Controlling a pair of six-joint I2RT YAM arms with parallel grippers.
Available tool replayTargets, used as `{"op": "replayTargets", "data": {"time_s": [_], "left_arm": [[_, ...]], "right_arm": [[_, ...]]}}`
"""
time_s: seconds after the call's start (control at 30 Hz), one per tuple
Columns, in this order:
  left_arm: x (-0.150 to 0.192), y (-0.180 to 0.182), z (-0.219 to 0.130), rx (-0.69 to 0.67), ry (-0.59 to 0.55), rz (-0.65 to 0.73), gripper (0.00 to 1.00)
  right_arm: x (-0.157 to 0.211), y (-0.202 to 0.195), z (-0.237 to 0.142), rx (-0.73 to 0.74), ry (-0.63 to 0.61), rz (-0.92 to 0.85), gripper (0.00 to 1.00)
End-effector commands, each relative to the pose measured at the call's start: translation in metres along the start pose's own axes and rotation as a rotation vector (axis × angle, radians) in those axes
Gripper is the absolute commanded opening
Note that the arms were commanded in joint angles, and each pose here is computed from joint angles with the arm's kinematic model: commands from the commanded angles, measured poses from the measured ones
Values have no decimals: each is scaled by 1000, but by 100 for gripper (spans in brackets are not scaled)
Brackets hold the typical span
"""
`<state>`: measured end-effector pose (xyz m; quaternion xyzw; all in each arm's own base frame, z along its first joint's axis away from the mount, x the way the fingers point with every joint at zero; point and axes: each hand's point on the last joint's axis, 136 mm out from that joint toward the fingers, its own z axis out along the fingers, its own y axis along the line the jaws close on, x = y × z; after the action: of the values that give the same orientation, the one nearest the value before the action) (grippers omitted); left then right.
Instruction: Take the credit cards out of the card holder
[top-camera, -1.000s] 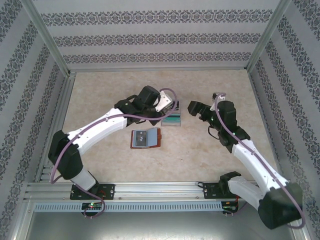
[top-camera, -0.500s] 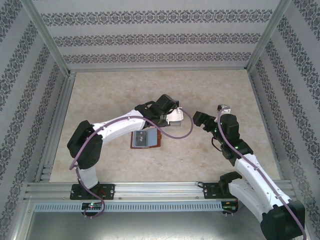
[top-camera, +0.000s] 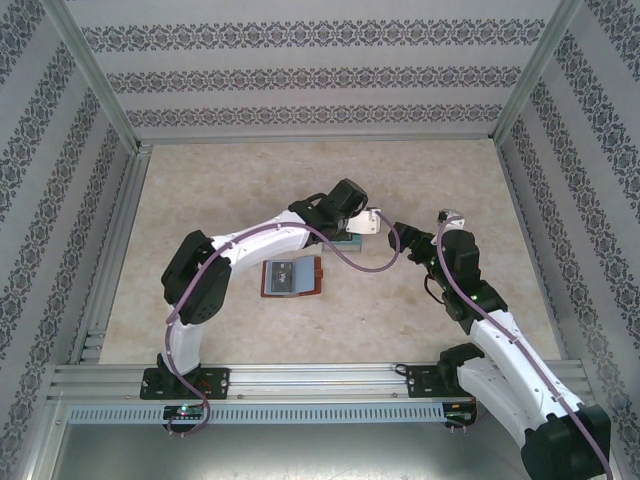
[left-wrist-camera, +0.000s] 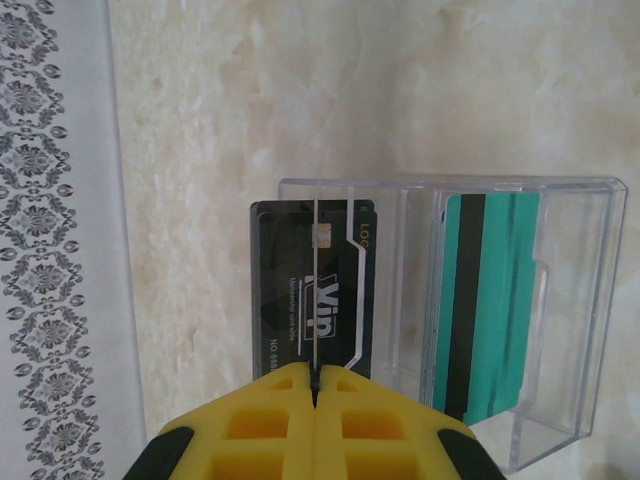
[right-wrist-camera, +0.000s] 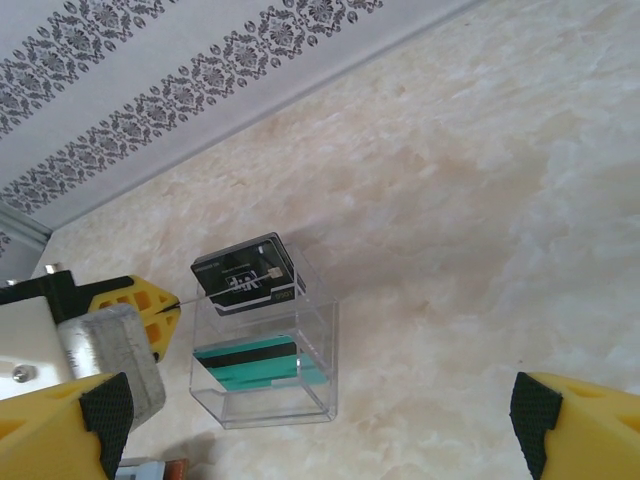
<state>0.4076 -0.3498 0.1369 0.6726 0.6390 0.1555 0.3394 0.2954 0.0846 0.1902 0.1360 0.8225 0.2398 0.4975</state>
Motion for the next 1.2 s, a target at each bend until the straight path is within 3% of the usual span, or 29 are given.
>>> {"op": "replayTargets", "data": {"time_s": [0.0,0.83,0.9,1.1,1.17], "left_arm": [[8,2,6,11,31,19,0],[28,-4,33,46,111,-26,1],[29,-4,34,45,113,-30,17],[31,1,40,24,121,-45,26],[30,6,42,8,124,-56,38]], "right_arm": [[0,-4,0,16,-11,19,98],[3,-4,3,10,2,26,98],[4,-4,3,10,5,26,98],[4,-4,4,12,8,27,98],[5,-5,4,13,8,28,98]]}}
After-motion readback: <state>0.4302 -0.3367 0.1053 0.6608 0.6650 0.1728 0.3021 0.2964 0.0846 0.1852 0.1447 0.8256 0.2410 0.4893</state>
